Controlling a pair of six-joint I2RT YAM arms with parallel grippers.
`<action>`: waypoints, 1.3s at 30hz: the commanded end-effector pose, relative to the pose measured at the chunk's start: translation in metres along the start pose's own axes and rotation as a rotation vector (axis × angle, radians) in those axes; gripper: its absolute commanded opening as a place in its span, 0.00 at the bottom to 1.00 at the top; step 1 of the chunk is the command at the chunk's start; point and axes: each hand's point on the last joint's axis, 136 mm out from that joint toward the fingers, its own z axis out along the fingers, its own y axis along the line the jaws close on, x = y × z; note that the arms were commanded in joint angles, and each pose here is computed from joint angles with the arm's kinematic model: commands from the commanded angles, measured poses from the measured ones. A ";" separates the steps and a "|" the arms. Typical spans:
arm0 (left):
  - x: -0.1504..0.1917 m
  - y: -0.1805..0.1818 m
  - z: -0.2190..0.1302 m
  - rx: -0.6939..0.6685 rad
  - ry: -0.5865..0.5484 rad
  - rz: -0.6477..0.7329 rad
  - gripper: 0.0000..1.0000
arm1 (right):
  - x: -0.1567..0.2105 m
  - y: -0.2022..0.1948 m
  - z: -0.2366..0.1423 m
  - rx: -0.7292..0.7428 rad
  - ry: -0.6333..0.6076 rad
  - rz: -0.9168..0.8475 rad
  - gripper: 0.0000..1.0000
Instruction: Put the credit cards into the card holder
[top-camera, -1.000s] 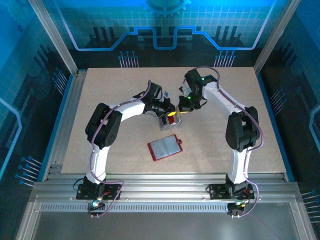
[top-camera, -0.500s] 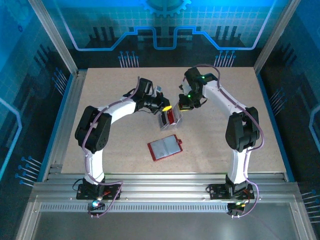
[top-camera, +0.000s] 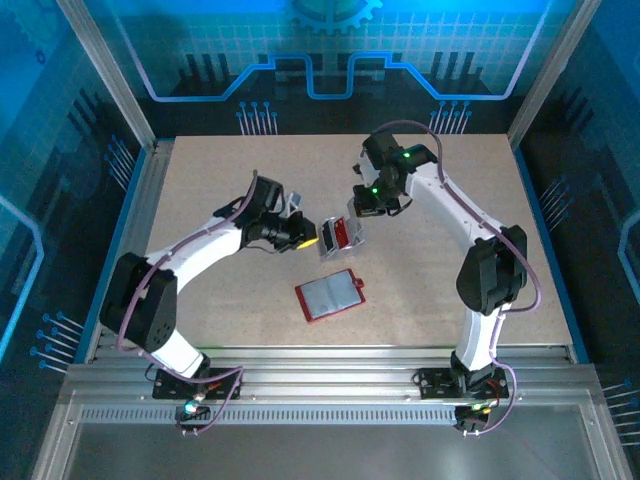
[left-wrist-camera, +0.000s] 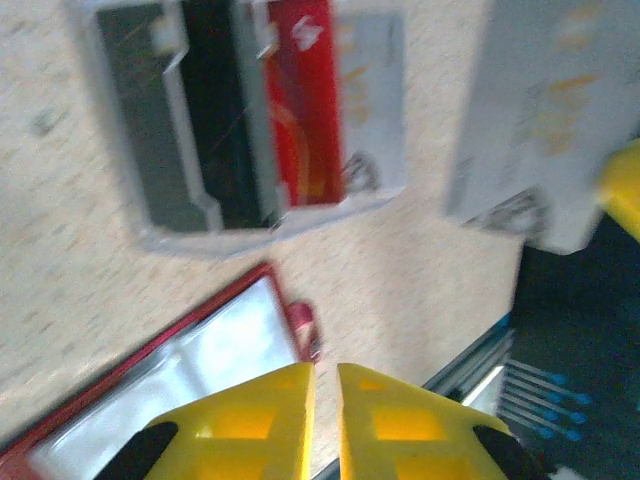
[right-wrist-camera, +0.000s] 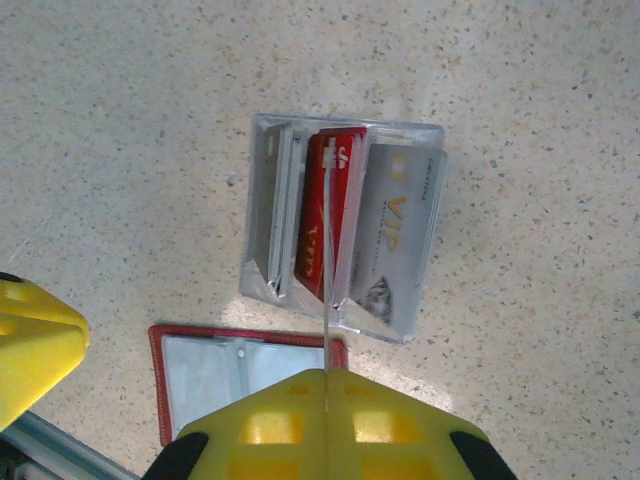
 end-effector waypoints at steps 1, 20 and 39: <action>0.037 0.036 -0.006 -0.138 0.052 0.042 0.19 | 0.004 0.016 -0.026 0.000 -0.048 -0.043 0.00; 0.096 0.099 0.023 -0.503 0.107 0.142 0.43 | 0.106 0.071 0.027 -0.324 0.008 -0.106 0.00; 0.110 0.140 0.037 -0.655 0.104 0.115 0.40 | 0.124 0.064 0.076 -0.411 0.016 -0.075 0.00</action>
